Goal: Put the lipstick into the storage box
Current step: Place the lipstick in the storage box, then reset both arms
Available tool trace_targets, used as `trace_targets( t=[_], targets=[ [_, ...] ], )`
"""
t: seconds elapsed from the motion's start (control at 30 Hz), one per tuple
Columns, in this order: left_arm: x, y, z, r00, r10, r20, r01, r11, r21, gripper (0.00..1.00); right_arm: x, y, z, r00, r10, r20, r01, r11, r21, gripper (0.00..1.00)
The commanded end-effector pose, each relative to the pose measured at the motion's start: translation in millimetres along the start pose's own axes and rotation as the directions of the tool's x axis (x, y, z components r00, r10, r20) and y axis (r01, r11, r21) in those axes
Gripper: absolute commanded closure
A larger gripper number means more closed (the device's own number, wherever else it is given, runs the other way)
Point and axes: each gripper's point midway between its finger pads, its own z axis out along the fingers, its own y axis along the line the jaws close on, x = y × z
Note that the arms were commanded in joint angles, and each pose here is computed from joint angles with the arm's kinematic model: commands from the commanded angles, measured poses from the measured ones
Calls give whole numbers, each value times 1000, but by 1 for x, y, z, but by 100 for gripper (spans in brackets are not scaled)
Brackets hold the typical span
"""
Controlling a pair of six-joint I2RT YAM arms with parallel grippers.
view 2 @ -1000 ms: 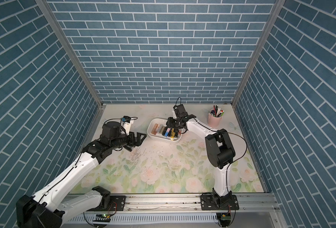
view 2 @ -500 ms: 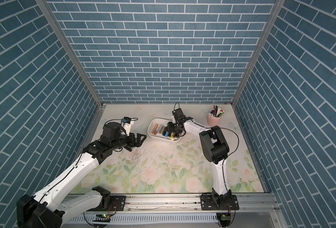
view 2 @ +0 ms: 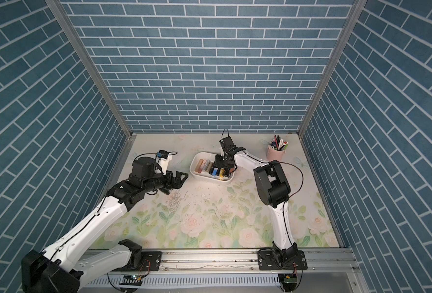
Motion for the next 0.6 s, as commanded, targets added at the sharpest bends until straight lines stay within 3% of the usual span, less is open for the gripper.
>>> trace_targets(
  t=[0.0,0.13,0.3,0.57],
  targets=[
    [1,3,-2,1000,2,-3,-2,1000,-15,0,12,-9,13,998,-30,-59,32,999,30,48],
    [-2,4,-2,1000,3,5,-3,1000,-20,0,-1,6,3,997,-68,-19,68,997,-23,48],
    [-12,5,-4,999,-8,37,9,999,-37,0,-28,49,-43,977,-156,144,178,972,-154,47],
    [-36,6,-9,991,-52,122,59,996,-59,0,-37,86,-120,879,-261,398,380,889,-255,45]
  ],
)
